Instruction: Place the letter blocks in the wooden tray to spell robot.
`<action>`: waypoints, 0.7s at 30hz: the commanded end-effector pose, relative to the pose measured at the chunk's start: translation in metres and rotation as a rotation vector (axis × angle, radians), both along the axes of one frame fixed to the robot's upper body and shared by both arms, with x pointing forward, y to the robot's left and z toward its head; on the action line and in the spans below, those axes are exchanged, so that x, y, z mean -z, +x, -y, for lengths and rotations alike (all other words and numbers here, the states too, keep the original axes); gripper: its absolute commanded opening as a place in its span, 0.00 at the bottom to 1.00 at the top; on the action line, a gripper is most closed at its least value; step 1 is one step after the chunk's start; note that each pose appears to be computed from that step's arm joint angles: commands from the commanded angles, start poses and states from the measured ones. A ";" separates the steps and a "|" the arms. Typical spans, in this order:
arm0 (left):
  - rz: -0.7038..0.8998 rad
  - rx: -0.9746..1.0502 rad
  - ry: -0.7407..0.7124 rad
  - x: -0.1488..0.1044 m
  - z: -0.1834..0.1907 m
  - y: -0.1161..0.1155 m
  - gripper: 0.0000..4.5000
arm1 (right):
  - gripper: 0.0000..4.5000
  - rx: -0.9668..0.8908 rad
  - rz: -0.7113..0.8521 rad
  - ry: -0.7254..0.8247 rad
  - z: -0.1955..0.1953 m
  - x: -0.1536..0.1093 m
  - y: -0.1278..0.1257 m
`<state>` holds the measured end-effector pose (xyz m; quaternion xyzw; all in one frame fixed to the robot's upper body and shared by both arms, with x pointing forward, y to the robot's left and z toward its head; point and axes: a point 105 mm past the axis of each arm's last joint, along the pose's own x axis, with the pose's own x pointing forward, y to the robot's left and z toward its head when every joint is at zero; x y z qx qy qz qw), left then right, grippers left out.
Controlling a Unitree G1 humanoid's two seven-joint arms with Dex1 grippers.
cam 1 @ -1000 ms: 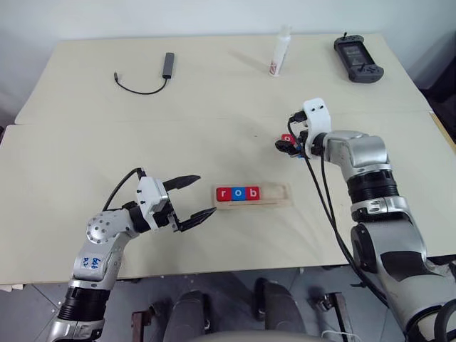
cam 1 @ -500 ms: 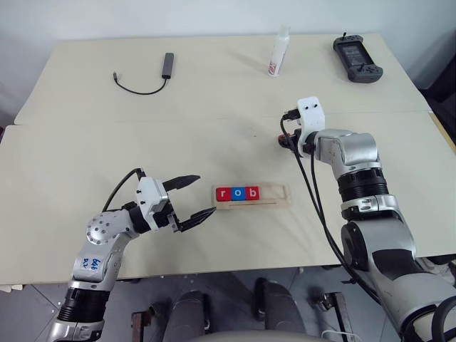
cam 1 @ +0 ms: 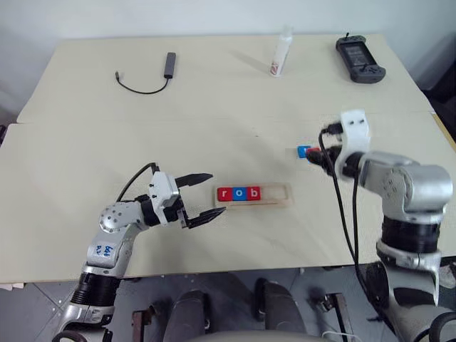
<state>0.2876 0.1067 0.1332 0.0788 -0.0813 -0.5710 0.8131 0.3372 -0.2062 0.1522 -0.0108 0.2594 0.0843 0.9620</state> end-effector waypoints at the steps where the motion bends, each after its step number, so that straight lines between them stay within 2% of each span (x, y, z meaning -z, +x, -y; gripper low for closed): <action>1: 0.019 0.064 0.001 -0.005 0.005 -0.003 1.00 | 0.39 0.073 0.007 0.012 0.005 0.006 -0.026; 6: 0.025 0.147 0.017 -0.010 0.007 -0.006 1.00 | 0.39 0.109 0.007 0.027 -0.004 0.022 -0.043; 9: 0.036 0.181 0.026 -0.013 0.008 -0.007 1.00 | 0.54 0.095 0.015 0.009 -0.007 0.023 -0.047; 15: 0.042 0.191 0.029 -0.013 0.007 -0.010 1.00 | 0.99 -0.022 0.030 -0.047 0.008 0.009 -0.049; 16: 0.042 0.192 0.029 -0.013 0.007 -0.012 1.00 | 1.00 -0.040 0.028 -0.055 0.010 0.008 -0.051; 19: 0.039 0.175 0.026 -0.011 0.005 -0.013 1.00 | 1.00 -0.281 0.017 -0.164 0.016 -0.004 -0.052; 21: 0.036 0.159 0.027 -0.010 0.004 -0.014 1.00 | 1.00 -0.521 0.070 -0.263 0.011 -0.010 -0.054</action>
